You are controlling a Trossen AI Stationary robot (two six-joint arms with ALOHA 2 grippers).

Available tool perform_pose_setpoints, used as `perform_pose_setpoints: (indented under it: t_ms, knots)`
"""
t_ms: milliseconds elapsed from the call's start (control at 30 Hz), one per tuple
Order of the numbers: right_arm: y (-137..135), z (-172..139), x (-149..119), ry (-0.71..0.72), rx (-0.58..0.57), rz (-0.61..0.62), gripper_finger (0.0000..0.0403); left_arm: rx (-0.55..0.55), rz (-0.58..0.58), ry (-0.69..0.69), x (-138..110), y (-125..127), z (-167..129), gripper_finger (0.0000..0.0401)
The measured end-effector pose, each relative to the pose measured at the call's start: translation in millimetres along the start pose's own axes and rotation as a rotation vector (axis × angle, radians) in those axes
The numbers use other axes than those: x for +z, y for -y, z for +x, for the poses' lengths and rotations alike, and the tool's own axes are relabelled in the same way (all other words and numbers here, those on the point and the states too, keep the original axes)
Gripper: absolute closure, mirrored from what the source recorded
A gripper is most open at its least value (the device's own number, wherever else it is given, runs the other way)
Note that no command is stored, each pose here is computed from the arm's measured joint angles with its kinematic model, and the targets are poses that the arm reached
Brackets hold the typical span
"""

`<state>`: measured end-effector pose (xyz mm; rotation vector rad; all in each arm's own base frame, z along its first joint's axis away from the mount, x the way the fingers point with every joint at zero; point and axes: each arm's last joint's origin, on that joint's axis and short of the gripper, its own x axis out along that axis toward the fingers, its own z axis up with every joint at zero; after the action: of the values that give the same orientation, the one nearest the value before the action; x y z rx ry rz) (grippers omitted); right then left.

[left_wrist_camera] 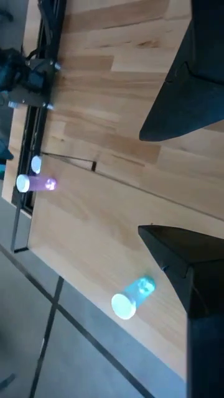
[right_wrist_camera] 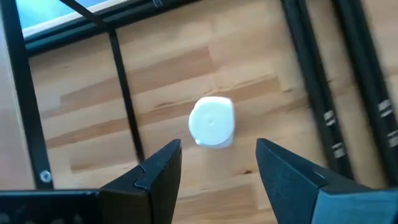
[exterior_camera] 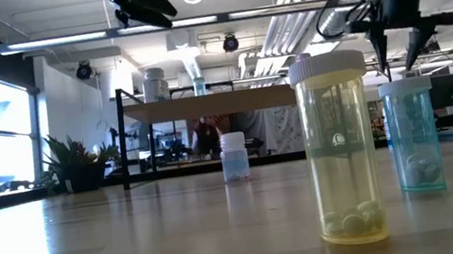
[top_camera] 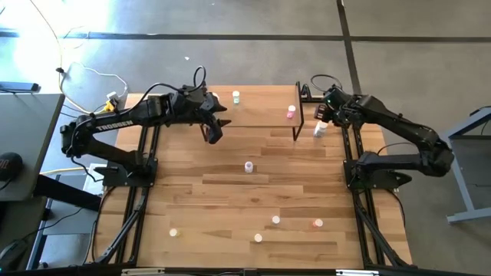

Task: Pick and place medicine bottles onto shelf by color
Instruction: Put the white pill bottle on the shelf

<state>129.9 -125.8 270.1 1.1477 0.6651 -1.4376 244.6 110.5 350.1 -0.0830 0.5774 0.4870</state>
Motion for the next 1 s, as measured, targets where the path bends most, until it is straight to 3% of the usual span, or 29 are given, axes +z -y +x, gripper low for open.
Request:
perform_pose_setpoints:
  t_ms: [300,733,1000]
  knots:
    - [-2,15,-4,-0.022,0.066,0.077,0.0196,0.0,0.034,0.0,0,0,0,0.0178]
    - [-14,49,-3,-0.066,-0.083,0.03,0.0196,0.0,0.037,0.0,0,0,0,0.0178]
    - [-15,58,3,-0.072,-0.088,0.055,0.0196,0.0,0.036,0.0,0,0,0,0.0178]
